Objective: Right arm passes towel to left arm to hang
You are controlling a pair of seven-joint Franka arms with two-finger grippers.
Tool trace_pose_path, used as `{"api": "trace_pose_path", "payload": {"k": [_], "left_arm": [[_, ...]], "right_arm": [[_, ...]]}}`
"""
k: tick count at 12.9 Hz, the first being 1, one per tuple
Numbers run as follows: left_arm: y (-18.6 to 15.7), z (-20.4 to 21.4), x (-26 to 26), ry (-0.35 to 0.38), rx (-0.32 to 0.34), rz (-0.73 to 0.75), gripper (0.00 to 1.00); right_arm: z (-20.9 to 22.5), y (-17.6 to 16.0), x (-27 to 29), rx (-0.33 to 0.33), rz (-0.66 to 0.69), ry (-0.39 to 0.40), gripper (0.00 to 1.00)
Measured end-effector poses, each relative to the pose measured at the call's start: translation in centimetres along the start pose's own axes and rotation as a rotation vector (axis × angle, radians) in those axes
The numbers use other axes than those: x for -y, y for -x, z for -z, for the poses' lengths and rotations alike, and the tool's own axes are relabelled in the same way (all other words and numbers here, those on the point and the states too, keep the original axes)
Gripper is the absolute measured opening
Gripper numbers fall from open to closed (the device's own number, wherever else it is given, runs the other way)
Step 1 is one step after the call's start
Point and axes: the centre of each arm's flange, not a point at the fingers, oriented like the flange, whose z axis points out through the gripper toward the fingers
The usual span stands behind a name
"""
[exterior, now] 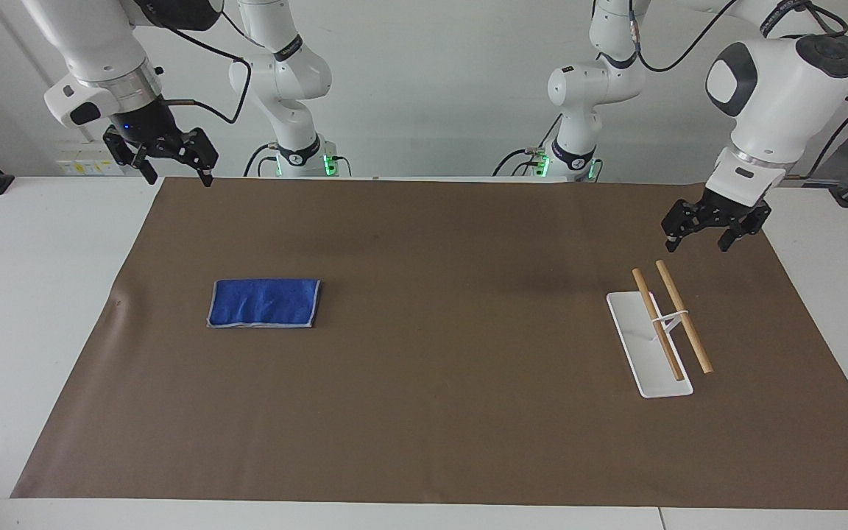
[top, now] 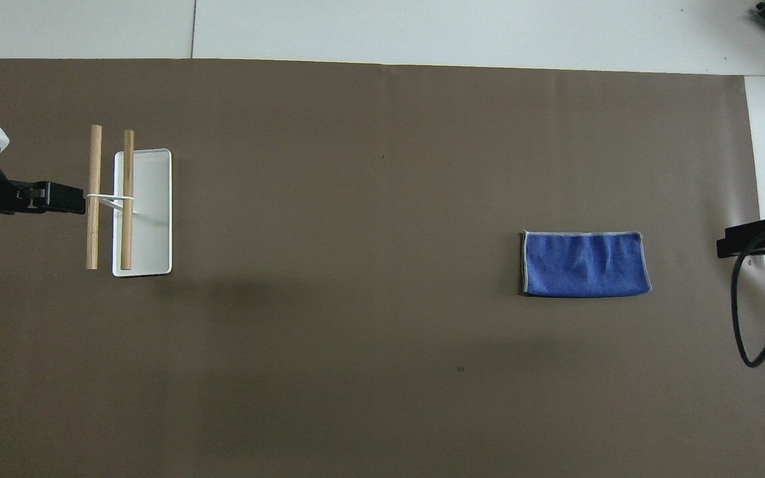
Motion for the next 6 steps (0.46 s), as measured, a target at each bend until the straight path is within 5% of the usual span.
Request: {"api": "trace_pose_path", "payload": {"k": [6], "left_arm": [[0.0, 0.0, 0.0, 0.0, 0.0, 0.0, 1.0]], "right_arm": [[-0.04, 0.01, -0.29, 0.001, -0.006, 0.0, 1.0]]}}
